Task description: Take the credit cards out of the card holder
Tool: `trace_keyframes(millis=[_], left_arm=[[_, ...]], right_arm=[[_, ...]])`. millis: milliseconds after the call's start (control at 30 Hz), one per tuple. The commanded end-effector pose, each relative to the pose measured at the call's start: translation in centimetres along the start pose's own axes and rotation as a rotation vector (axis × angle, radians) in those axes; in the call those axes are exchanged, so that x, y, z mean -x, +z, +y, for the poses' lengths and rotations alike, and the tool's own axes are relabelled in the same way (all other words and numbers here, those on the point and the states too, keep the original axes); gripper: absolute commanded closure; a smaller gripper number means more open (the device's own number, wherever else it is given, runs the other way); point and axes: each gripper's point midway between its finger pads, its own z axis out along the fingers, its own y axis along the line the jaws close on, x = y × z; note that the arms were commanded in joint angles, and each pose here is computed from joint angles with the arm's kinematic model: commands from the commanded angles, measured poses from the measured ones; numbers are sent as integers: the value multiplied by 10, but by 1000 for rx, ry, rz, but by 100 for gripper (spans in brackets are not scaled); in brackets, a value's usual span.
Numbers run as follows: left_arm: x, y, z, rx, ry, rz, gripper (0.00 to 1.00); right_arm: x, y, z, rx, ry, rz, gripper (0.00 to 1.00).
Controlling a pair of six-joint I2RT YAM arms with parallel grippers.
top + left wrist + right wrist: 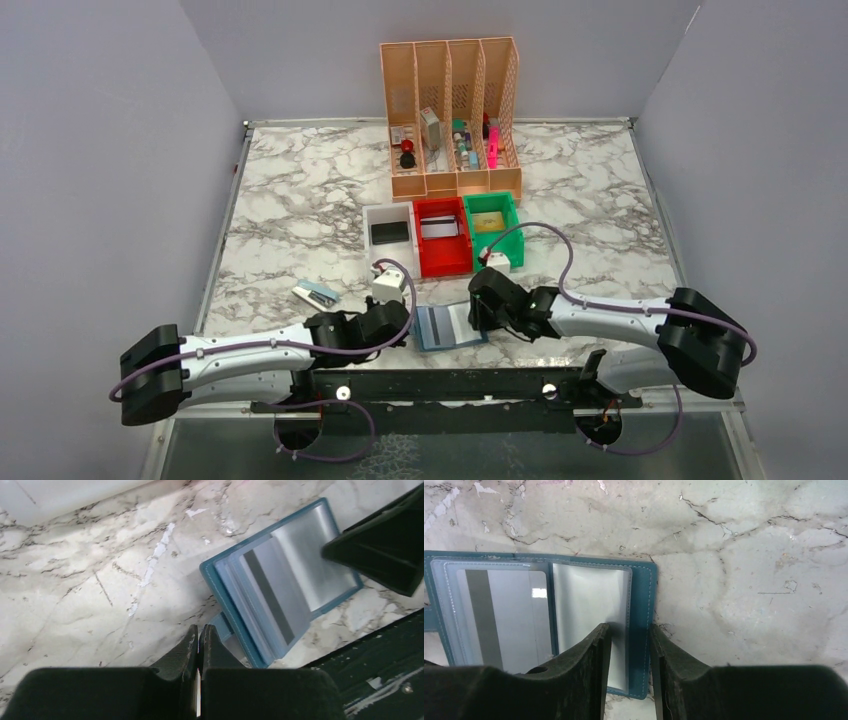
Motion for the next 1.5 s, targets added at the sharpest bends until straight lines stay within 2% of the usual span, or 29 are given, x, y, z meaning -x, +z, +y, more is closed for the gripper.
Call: trace_keyframes(millis=[0, 167, 367, 433, 533, 667, 767, 967, 1067, 1267, 1467], left_arm=[[-8, 9, 25, 115, -3, -1, 100], [-19, 19, 33, 158, 25, 40, 100], [-34, 31, 39, 205, 63, 101, 100], [-34, 34, 36, 205, 65, 109, 100], [-31, 35, 31, 192, 68, 107, 100], [-24, 35, 24, 171, 70, 101, 100], [-20, 32, 22, 167, 68, 97, 99], [3, 14, 25, 208, 33, 47, 66], [19, 3, 21, 196, 8, 7, 56], [44, -13, 8, 138, -29, -48, 44], [61, -22, -13, 49, -24, -69, 42]], right_arm=[[-17, 1, 4, 53, 31, 41, 62], [-29, 5, 5, 81, 43, 72, 63], [-17, -8, 15, 160, 94, 8, 62], [-11, -15, 25, 221, 85, -14, 58], [-5, -25, 51, 361, -24, -18, 50], [-1, -20, 40, 242, -51, 23, 50], [7, -22, 33, 195, -47, -6, 53], [8, -27, 42, 253, -39, -15, 60], [6, -25, 42, 253, -26, -7, 60], [7, -25, 45, 260, -16, -12, 60], [11, -27, 46, 267, -5, -23, 60]])
